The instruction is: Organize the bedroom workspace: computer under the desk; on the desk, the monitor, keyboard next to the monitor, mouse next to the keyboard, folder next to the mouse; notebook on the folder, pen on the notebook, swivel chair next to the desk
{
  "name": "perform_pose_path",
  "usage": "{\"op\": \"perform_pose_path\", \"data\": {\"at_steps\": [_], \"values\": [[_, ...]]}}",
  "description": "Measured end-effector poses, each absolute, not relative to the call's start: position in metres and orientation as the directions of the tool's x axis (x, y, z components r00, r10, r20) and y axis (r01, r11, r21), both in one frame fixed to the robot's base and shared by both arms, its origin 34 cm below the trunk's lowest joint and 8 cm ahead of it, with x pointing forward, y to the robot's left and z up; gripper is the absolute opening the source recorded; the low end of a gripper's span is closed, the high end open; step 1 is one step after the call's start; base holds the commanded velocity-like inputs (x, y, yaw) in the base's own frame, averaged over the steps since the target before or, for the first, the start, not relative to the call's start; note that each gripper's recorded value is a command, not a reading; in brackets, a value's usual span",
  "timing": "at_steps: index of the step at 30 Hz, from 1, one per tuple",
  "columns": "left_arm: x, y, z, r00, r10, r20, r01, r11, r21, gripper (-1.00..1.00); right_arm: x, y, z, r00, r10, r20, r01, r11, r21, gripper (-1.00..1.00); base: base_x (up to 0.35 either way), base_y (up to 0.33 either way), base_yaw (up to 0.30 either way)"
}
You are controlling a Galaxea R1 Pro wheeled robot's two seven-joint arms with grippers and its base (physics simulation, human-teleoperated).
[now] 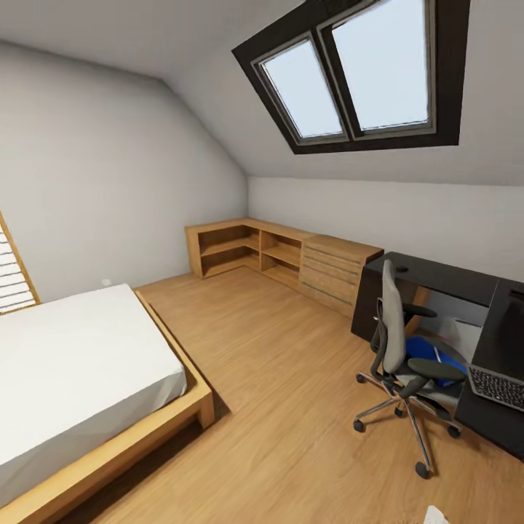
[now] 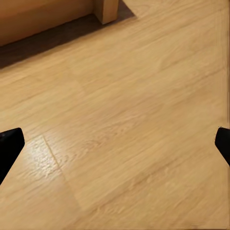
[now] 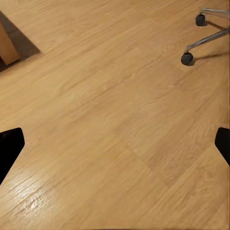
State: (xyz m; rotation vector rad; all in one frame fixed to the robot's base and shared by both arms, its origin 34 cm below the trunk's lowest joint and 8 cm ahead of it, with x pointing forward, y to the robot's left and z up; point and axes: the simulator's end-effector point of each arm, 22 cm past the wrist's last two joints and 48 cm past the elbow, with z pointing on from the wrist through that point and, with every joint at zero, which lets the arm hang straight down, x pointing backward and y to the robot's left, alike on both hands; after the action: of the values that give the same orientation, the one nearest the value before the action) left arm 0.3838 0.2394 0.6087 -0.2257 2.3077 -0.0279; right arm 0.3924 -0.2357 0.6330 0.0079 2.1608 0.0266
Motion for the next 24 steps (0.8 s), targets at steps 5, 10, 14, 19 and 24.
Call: {"op": "perform_pose_path", "data": {"at_steps": [5, 10, 14, 19, 24], "values": [[0.3829, 0.2404, 0.6082, -0.665, -0.171, -0.727, -0.155, 0.984, -0.089, 1.0, 0.3912, -0.2316, 0.6319, -0.561, 0.02, -0.827, -0.006, 1.0, 0.028, 1.0, 0.0, 0.0, -0.271], [0.3828, 0.2407, 0.6082, -0.666, -0.171, -0.727, -0.155, 0.984, -0.089, 1.0, 0.3905, -0.2306, 0.6315, -0.563, 0.022, -0.826, -0.005, 1.0, 0.03, 1.0, 0.0, 0.0, -0.273], [0.3828, 0.239, 0.6082, -0.666, -0.171, -0.726, -0.153, 0.984, -0.091, 1.0, 0.3907, -0.2314, 0.6316, -0.563, 0.022, -0.826, -0.004, 1.0, 0.029, 1.0, 0.0, 0.0, -0.273], [0.3828, 0.2392, 0.6082, -0.666, -0.17, -0.726, -0.153, 0.984, -0.091, 1.0, 0.3911, -0.2323, 0.632, -0.561, 0.023, -0.828, -0.001, 1.0, 0.029, 1.0, 0.002, 0.001, -0.288], [0.3827, 0.2398, 0.6083, -0.665, -0.17, -0.727, -0.153, 0.984, -0.09, 1.0, 0.3911, -0.2316, 0.6321, -0.561, 0.023, -0.828, -0.002, 1.0, 0.029, 1.0, 0.106, 0.079, -0.296]]}}
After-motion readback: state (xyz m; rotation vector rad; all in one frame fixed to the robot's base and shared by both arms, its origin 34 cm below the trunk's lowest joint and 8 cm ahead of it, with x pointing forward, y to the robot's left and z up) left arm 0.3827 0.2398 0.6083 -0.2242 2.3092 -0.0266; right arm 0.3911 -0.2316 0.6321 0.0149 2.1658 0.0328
